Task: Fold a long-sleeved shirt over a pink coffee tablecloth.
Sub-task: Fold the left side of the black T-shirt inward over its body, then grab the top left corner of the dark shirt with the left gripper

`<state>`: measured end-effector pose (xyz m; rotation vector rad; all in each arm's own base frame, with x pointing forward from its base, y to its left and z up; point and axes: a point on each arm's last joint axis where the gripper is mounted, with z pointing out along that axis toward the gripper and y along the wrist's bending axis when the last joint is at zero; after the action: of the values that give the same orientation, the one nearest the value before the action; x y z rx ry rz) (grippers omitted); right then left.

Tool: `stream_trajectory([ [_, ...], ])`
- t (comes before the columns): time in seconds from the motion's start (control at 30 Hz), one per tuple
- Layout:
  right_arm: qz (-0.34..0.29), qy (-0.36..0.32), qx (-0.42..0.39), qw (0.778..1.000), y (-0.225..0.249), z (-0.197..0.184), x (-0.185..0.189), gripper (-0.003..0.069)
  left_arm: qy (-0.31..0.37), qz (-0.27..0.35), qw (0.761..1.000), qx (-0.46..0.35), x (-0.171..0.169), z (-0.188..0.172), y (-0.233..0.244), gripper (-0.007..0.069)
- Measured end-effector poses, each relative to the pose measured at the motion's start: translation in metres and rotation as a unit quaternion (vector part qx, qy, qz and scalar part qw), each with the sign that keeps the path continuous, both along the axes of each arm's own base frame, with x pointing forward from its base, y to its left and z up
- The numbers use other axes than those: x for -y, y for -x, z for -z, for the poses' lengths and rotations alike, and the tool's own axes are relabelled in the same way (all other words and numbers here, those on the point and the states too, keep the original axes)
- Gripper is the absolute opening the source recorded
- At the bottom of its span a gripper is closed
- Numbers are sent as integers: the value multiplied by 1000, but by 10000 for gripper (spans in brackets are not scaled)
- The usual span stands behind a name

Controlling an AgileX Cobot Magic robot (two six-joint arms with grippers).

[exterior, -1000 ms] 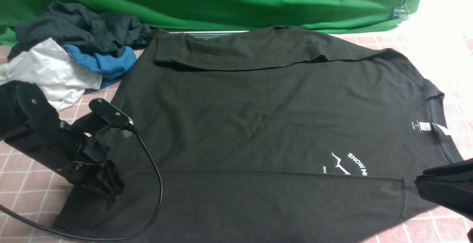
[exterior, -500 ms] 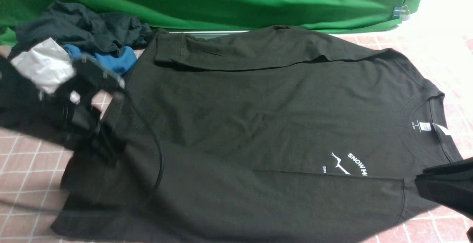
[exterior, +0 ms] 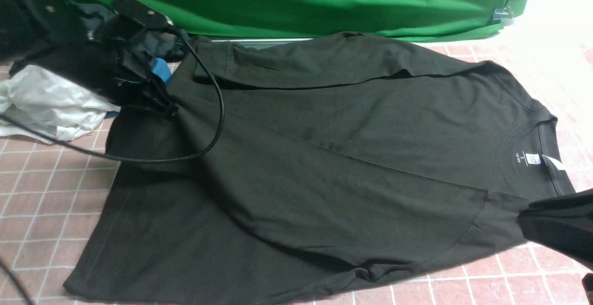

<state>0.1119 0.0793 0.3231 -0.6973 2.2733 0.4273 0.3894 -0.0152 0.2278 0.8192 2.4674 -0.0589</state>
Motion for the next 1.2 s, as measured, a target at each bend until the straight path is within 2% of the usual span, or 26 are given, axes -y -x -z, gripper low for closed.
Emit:
stream_trajectory([
  [0.2, 6, -6, -3, 1000, 0, 0, 0, 114, -25, -8, 999, -26, -5, 26, -19, 85],
  [0.33, 10, -8, -3, 1000, -1, 0, 0, 123, -58, -26, 998, -20, -12, 34, -26, 288],
  [0.43, 16, 3, 2, 1000, -2, 0, 2, 137, -37, -81, 996, -26, -13, 30, -25, 447],
  [0.5, 29, 18, 10, 999, -3, -1, 5, 150, -18, -112, 993, -27, -12, 24, -23, 538],
  [0.57, 57, 31, 22, 998, -6, -6, 10, 167, -9, -106, 994, -15, -4, 12, -21, 582],
  [0.63, 81, 38, 35, 995, -9, -14, 14, 180, -22, -63, 998, 8, 9, 4, -20, 564],
  [0.7, 92, 38, 47, 994, -10, -22, 16, 184, -39, -17, 998, 35, 23, -1, -22, 510],
  [0.73, 100, 33, 63, 993, -11, -32, 18, 188, -69, 37, 994, 74, 39, -3, -25, 447],
  [0.77, 101, 30, 67, 992, -11, -35, 18, 189, -86, 64, 990, 89, 46, -2, -26, 400],
  [0.9, 105, 22, 81, 991, -11, -44, 18, 194, -161, 149, 962, 163, 64, 13, -41, 290],
  [1.0, 106, 27, 70, 992, -11, -42, 18, 197, -194, 178, 948, 178, 65, 33, -53, 296],
  [1.2, 104, 21, 55, 993, -10, -40, 17, 200, -207, 181, 945, 179, 64, 53, -85, 377],
])
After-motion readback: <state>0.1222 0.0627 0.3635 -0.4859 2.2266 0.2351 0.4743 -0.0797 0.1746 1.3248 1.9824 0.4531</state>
